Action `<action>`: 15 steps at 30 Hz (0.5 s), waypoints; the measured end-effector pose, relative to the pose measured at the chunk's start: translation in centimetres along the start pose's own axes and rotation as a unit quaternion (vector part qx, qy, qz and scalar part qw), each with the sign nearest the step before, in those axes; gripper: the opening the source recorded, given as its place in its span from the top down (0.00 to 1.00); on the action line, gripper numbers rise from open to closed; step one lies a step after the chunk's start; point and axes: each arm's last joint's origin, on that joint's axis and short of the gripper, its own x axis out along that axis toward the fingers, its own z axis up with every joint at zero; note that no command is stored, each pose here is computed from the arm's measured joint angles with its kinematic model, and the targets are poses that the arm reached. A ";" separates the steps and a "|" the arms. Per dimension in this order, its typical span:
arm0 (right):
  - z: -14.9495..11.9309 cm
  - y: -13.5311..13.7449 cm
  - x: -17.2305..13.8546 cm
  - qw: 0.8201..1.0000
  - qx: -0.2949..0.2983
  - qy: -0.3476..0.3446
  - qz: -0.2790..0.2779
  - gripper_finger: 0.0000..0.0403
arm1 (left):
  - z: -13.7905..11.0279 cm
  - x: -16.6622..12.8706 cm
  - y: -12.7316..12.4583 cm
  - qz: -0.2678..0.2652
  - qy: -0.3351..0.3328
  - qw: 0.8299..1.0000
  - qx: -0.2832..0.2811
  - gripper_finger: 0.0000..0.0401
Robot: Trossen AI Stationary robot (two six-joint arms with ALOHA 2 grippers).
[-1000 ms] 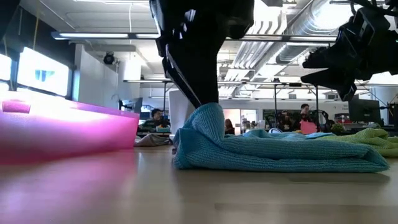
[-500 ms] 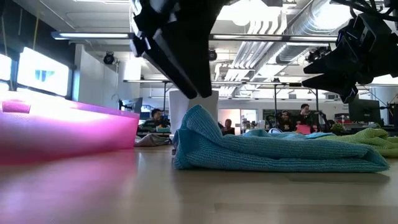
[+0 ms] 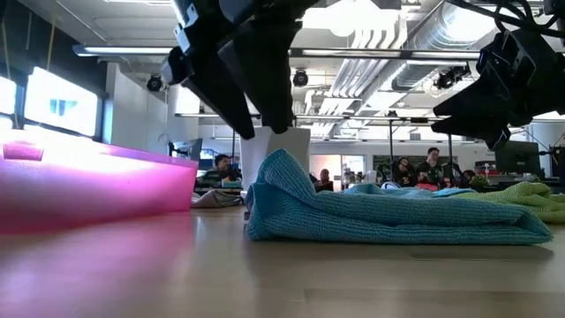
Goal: Fold microfiber towels
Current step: Put the bottom blue towel in the pink bin
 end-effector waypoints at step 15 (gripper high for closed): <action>-1.0 -0.6 0.0 0.998 -0.040 0.043 -0.026 0.55 | -0.5 3.3 4.4 -0.145 0.037 0.981 -0.126 0.40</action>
